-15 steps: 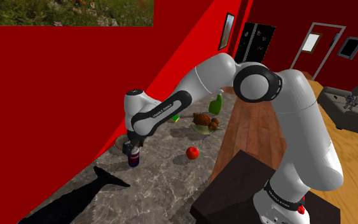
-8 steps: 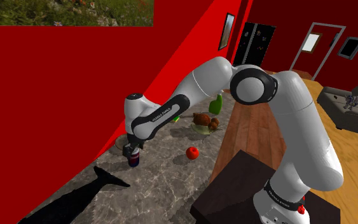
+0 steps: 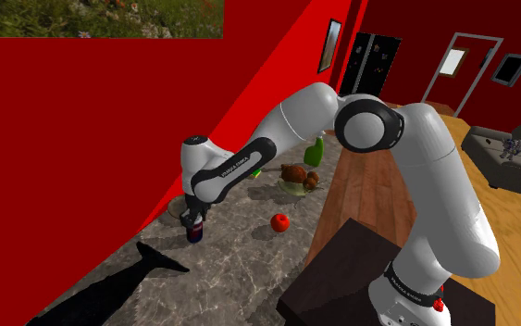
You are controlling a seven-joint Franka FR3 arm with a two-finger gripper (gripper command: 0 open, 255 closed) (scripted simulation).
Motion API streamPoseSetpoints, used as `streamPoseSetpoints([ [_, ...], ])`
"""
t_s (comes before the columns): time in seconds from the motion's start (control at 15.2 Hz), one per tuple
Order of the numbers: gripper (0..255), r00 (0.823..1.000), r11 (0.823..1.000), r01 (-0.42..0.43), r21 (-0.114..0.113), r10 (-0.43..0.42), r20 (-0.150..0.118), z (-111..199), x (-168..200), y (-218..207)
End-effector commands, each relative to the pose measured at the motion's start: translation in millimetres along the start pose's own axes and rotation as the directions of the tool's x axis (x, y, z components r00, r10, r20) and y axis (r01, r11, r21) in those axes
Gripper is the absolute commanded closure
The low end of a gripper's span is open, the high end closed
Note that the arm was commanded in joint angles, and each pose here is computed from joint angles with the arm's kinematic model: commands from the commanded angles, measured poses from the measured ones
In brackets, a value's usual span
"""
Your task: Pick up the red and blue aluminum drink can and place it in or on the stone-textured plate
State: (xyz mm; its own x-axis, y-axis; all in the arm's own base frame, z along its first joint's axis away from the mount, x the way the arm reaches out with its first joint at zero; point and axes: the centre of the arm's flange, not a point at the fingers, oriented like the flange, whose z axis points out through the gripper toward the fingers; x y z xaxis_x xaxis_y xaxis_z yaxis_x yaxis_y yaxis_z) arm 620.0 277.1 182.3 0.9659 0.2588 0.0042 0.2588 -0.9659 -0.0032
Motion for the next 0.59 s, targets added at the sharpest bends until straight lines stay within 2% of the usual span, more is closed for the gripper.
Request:
streamPoseSetpoints([
  [0.0, 255, 1.0, 1.0, 0.0, 0.0, 0.0, 0.001, 1, 0, 0],
  [0.26, 255, 1.0, 1.0, 0.001, 0.0, -0.001, 0.001, 1, 0, 0],
  [0.53, 255, 1.0, 1.0, 0.001, 0.0, -0.001, 0.001, -21, 0, 0],
])
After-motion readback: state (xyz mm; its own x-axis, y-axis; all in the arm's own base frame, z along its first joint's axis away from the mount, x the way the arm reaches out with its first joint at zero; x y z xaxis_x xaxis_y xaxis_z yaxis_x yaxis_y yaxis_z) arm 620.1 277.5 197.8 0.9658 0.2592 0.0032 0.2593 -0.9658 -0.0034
